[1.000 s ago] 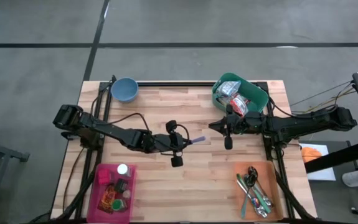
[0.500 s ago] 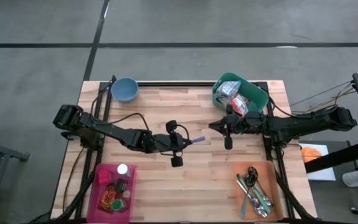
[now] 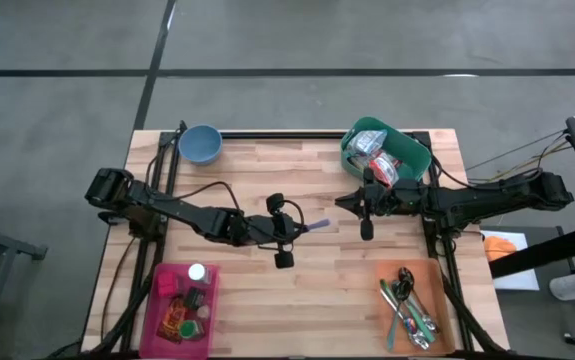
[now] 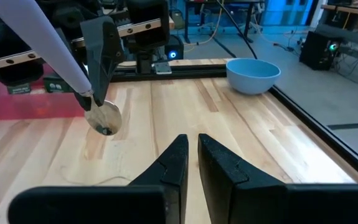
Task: Pick & Place Food Item
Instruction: Put the purple spoon into the orange bin
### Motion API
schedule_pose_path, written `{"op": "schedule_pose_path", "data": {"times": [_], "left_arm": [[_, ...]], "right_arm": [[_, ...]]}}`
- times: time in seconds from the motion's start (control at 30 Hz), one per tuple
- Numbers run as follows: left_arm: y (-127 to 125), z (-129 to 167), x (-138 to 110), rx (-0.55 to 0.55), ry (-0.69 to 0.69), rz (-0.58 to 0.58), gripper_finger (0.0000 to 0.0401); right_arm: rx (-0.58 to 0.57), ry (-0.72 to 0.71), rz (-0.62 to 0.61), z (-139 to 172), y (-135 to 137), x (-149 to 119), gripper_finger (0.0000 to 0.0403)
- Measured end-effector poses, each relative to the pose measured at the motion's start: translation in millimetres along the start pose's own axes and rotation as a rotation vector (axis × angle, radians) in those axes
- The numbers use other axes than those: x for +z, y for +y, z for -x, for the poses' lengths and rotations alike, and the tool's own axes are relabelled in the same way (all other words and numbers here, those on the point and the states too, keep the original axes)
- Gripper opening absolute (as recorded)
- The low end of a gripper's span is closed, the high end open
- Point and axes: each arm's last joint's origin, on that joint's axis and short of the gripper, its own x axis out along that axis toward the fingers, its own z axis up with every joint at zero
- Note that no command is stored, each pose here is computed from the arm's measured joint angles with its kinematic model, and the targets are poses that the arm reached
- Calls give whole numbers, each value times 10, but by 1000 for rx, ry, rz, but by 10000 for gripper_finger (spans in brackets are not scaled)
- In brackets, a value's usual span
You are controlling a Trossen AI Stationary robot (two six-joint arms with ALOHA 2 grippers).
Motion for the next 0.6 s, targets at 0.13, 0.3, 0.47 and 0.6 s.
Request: {"op": "schedule_pose_path", "data": {"times": [0.13,0.3,0.47,0.6], "left_arm": [[0,0,0,0,0,0,17],[0,0,0,0,0,0,17],[0,0,0,0,0,0,17],[0,0,0,0,0,1,17]], "right_arm": [[0,0,2,0,0,0,34],[0,0,6,0,0,0,34],[0,1,5,0,0,-1,34],[0,15,84,0,-1,-14,34]]}}
